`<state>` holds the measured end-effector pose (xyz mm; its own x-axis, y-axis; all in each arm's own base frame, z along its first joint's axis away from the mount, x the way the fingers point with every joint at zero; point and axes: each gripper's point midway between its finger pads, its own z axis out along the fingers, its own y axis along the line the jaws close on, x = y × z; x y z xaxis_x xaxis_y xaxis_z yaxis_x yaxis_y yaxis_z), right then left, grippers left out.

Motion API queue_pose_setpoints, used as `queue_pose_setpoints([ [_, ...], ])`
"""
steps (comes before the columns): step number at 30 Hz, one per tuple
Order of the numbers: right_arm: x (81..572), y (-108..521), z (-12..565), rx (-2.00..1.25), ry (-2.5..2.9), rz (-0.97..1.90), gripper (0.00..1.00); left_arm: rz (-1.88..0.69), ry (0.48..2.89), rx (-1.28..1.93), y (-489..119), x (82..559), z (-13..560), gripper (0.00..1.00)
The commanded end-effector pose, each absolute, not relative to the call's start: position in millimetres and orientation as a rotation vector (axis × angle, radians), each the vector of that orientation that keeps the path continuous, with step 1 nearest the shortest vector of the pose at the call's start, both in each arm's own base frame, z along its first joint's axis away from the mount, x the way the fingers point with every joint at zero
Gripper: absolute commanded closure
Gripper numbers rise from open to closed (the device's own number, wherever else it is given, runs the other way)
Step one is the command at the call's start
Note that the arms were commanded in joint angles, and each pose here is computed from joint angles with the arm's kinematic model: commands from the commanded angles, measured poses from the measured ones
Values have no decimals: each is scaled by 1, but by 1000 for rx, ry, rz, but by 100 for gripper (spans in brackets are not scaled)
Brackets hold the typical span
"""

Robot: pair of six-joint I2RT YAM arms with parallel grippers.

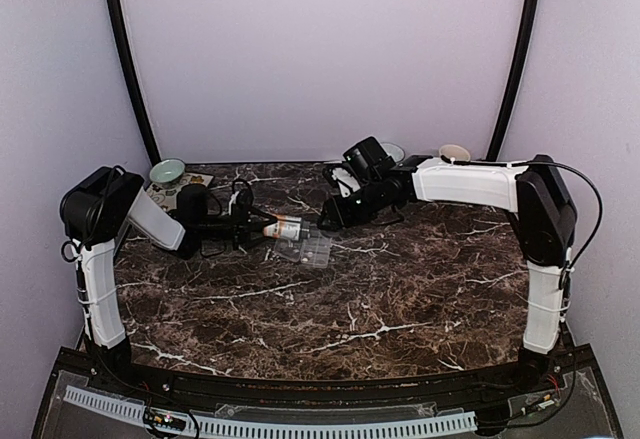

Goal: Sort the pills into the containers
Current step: Pour the pill into the compartment of the pill container.

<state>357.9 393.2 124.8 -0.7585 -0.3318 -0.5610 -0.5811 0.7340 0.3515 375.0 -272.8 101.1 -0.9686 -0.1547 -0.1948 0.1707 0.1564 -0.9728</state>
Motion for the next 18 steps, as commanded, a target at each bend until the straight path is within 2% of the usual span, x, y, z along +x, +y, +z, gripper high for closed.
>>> queue_pose_setpoints([
  [1, 367, 394, 130, -689, 2452, 718, 65, -1822, 2177, 108, -274, 378, 115, 92],
  [18, 367, 392, 120, -682, 2472, 718, 65, -1656, 2300, 224, -289, 380, 108, 92],
])
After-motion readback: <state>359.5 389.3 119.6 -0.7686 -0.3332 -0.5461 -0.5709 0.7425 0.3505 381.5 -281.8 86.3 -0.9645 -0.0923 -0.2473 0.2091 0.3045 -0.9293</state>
